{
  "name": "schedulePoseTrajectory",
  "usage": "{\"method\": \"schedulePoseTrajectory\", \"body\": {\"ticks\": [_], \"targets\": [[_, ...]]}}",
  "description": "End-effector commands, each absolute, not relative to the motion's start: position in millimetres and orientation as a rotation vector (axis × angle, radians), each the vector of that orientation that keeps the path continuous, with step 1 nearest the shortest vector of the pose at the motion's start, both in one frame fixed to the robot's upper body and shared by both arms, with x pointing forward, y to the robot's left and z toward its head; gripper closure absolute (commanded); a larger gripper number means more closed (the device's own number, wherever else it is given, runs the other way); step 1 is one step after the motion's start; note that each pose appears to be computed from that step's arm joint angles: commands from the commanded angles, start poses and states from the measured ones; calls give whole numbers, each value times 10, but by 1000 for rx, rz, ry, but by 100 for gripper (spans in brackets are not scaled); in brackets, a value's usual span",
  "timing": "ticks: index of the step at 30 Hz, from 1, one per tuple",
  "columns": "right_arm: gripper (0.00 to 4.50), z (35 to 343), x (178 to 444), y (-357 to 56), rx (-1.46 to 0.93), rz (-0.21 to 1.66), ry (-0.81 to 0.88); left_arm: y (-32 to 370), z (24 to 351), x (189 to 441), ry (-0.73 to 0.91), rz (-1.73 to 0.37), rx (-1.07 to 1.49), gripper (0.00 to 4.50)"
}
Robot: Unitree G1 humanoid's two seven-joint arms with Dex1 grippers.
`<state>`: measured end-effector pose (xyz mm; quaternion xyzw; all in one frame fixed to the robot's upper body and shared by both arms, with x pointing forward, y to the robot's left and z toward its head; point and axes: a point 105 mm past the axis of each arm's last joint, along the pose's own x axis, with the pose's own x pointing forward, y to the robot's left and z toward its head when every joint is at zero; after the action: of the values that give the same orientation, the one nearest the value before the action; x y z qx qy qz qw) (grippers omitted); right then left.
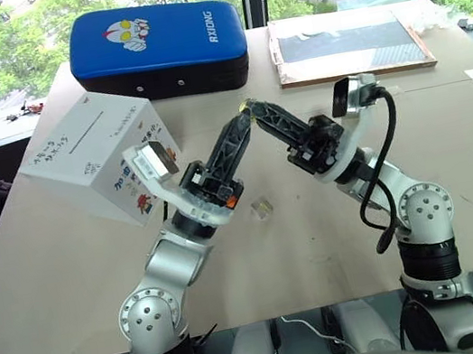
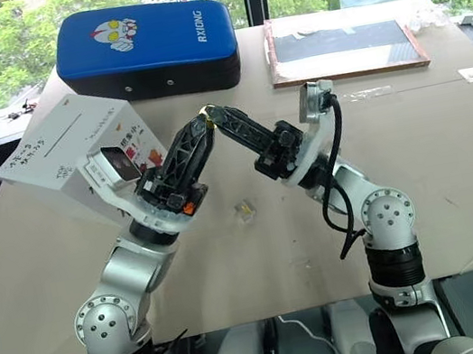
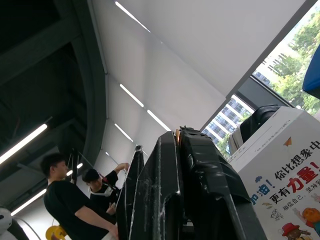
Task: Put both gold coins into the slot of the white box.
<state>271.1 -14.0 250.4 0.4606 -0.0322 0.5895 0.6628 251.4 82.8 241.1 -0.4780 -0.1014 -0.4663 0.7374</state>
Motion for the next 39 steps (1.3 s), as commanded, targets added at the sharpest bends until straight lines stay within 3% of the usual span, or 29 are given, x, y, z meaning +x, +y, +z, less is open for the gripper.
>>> {"method": "schedulePoseTrajectory", "body": {"ticks": [1,3,23,25,26,31,32,34,35,39], "targets": [[450,2616,2622,-148,1043,1381,-122,809,2510,2432,-261,-1069,-1053,353],[450,2615,2622,-143,1044,1382,-120,804,2506,2426,-258,-1074,-1047,426],[450,2604,2778,-145,982,1284,-176,802,2476,2469,-238,-1066,-1057,426],[450,2601,2776,-146,981,1284,-176,802,2502,2450,-243,-1087,-1068,319],[450,2600,2777,-147,981,1283,-176,805,2496,2463,-243,-1071,-1055,296],[450,2597,2797,-162,982,1274,-178,827,2517,2444,-273,-1069,-1056,52],[450,2596,2801,-164,984,1272,-178,842,2524,2445,-282,-1065,-1063,106],[450,2595,2806,-170,987,1268,-178,875,2541,2445,-303,-1058,-1078,162],[450,2593,2809,-172,989,1266,-178,890,2552,2443,-315,-1056,-1083,224],[450,2591,2812,-170,993,1266,-176,898,2549,2441,-319,-1054,-1083,404]]}}
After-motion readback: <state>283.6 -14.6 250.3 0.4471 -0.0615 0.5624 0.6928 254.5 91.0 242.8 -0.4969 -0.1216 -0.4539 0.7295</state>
